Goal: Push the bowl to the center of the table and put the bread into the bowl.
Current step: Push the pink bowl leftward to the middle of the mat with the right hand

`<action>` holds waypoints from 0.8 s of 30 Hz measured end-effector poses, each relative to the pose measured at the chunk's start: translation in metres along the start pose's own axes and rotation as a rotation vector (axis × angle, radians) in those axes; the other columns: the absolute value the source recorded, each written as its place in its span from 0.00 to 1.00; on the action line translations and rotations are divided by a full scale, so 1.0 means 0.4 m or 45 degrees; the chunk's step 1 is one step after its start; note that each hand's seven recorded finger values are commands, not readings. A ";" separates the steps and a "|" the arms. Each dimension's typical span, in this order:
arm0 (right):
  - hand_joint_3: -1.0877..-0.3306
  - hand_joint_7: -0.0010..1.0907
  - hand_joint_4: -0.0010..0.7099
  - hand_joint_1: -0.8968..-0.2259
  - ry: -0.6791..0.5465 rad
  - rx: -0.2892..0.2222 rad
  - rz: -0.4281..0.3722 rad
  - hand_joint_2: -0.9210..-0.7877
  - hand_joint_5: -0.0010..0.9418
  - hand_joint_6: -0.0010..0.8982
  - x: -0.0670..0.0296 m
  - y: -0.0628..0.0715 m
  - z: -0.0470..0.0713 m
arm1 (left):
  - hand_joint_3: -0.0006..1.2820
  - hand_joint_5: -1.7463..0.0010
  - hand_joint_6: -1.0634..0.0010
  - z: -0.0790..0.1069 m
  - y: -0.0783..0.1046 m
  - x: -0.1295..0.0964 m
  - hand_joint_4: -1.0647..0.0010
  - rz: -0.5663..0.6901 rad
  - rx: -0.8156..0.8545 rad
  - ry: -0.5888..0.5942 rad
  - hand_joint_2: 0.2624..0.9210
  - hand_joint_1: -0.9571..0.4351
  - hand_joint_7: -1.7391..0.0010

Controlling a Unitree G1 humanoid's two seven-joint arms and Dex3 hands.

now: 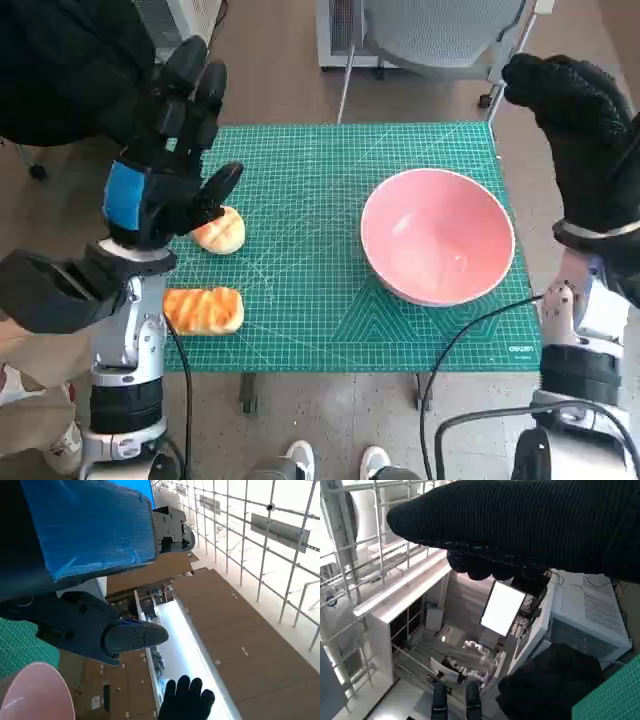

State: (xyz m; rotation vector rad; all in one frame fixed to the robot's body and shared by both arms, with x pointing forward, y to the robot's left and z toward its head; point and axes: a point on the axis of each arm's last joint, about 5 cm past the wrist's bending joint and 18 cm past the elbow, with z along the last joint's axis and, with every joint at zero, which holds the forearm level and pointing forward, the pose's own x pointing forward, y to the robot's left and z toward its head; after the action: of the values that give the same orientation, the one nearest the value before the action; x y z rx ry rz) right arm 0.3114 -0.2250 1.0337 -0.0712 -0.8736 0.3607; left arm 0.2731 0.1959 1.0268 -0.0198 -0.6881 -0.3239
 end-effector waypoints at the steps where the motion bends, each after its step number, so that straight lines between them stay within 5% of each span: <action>1: 0.31 0.00 0.33 0.35 0.000 0.000 0.000 0.00 0.00 0.30 0.000 0.000 0.000 | 0.28 0.99 1.00 0.000 0.000 0.000 0.95 0.000 0.000 0.001 1.00 0.39 0.79; 24: 0.32 0.00 0.33 0.31 0.004 0.005 0.002 0.00 0.00 0.30 0.000 0.000 0.002 | 0.28 0.99 1.00 0.001 -0.001 0.000 0.95 0.006 -0.002 0.004 1.00 0.38 0.80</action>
State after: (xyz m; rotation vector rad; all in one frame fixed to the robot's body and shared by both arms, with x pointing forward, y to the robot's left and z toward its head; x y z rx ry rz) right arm 0.3108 -0.2251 1.0341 -0.0691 -0.8698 0.3636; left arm 0.2728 0.1956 1.0272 -0.0221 -0.6845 -0.3201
